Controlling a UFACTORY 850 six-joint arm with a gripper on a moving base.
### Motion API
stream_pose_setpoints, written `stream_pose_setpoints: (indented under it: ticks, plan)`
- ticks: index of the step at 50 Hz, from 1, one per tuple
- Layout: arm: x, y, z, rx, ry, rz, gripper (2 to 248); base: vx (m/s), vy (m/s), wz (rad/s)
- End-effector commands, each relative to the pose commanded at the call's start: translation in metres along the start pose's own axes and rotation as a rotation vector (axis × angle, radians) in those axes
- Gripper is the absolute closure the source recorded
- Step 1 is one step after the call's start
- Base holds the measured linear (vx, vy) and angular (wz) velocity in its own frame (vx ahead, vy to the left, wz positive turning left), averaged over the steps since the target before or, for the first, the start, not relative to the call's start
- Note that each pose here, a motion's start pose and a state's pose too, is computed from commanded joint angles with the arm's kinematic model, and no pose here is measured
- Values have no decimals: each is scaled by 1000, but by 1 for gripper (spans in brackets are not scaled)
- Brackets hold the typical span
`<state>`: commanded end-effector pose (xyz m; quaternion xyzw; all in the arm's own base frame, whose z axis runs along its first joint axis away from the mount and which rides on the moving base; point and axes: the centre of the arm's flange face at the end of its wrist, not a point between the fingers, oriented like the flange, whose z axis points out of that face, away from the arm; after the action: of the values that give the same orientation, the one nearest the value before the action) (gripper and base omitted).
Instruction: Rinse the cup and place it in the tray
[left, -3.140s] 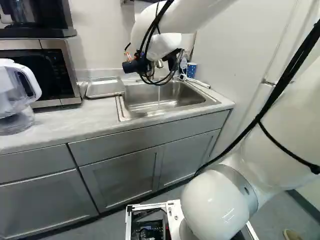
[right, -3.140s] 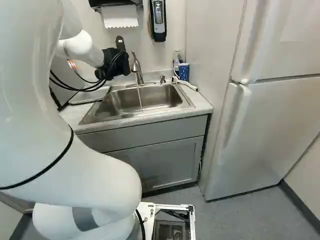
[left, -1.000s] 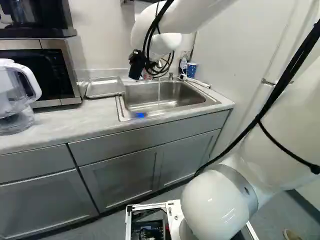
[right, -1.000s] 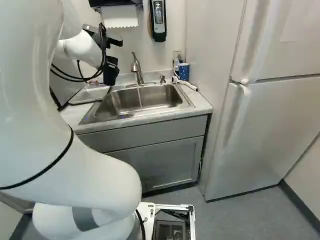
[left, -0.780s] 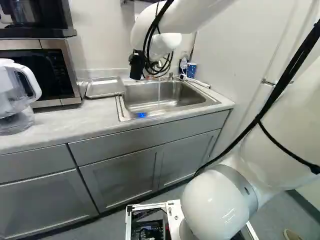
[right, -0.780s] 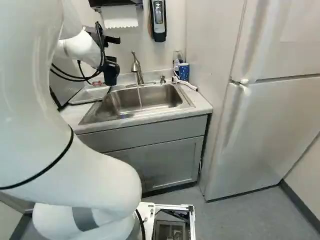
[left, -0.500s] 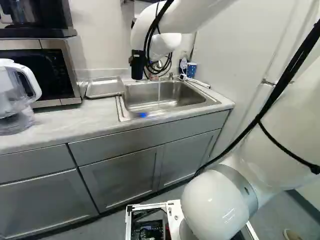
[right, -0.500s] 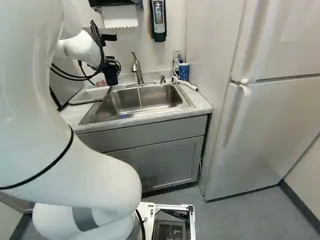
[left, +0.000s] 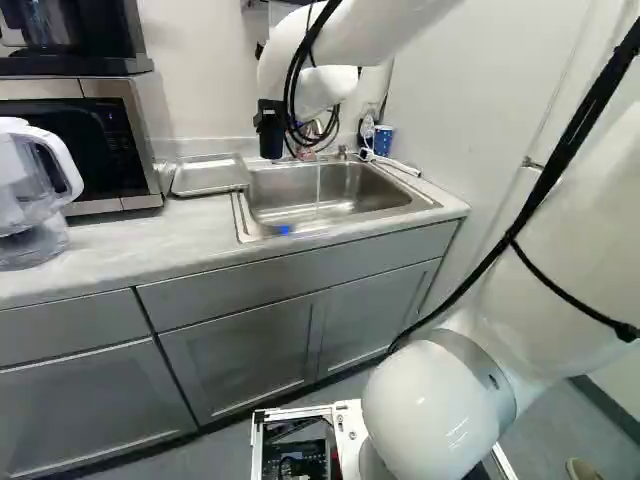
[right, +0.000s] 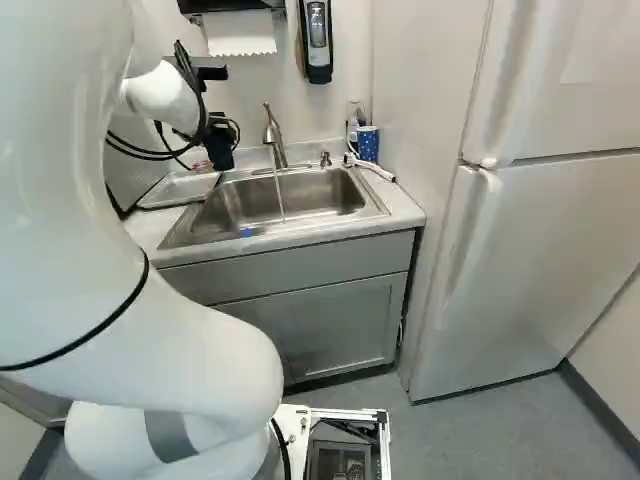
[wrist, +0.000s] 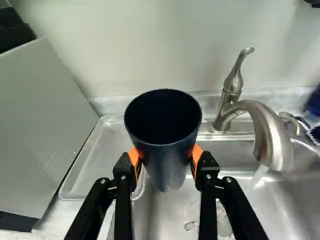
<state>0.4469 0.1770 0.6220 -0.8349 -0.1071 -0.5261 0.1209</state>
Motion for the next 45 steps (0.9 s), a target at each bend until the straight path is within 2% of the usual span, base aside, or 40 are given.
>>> stream_pose_setpoints:
  ticks: [21,45]
  plan:
    - [9,-29,14,44,64,-23,131,0,0,0]
    - [-2,-63,44,91,72,-49,131,0,0,0]
